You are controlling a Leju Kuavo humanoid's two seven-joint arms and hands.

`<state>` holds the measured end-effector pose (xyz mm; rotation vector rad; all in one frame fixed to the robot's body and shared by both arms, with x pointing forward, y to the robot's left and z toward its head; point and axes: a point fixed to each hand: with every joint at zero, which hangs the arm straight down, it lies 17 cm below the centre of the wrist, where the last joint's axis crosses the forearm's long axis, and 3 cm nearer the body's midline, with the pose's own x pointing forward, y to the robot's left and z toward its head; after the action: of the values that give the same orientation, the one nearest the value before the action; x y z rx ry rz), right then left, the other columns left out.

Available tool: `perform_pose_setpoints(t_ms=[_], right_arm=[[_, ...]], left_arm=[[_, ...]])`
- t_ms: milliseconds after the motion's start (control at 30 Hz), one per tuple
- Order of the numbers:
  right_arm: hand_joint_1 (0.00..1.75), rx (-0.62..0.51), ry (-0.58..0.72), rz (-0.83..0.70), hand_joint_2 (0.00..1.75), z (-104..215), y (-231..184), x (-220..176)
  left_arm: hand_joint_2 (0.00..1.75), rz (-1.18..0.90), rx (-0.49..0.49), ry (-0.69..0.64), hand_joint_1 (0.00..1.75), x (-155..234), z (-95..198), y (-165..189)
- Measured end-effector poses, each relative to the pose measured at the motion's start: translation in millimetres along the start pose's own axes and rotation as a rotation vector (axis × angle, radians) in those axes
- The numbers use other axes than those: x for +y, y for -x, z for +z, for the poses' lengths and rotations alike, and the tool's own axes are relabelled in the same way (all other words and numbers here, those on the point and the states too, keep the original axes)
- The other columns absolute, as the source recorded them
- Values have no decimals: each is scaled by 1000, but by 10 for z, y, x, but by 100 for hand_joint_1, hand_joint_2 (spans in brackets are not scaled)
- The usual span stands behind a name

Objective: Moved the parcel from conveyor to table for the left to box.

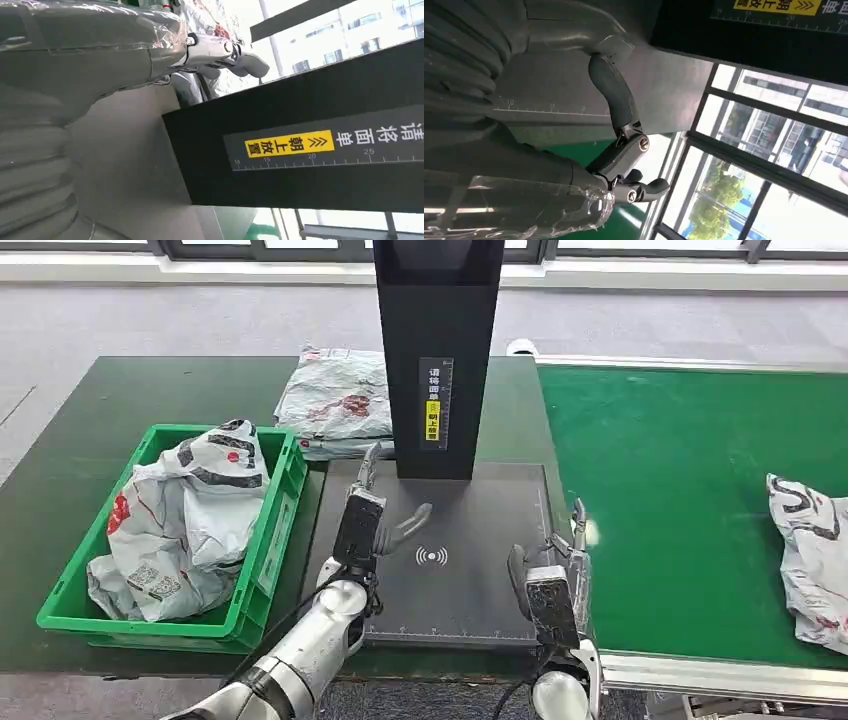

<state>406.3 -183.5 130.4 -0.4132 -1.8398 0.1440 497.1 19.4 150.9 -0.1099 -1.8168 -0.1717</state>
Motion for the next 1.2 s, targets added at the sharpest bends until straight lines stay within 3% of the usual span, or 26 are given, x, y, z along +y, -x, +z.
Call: perform_pose_setpoints(t_ms=[333,733,1200], right_arm=[[0,44,35,108,175,-25,141,-145],[0,184,191,576,175,-76,843,-1210],[0,276,233,655,175,8,1204,-1627]], left_arm=[[175,-16,4,22,0,-40,33,32],[175,-32,18,41,0,-84,127,119],[175,-35,16,46,0,-97,129,117]])
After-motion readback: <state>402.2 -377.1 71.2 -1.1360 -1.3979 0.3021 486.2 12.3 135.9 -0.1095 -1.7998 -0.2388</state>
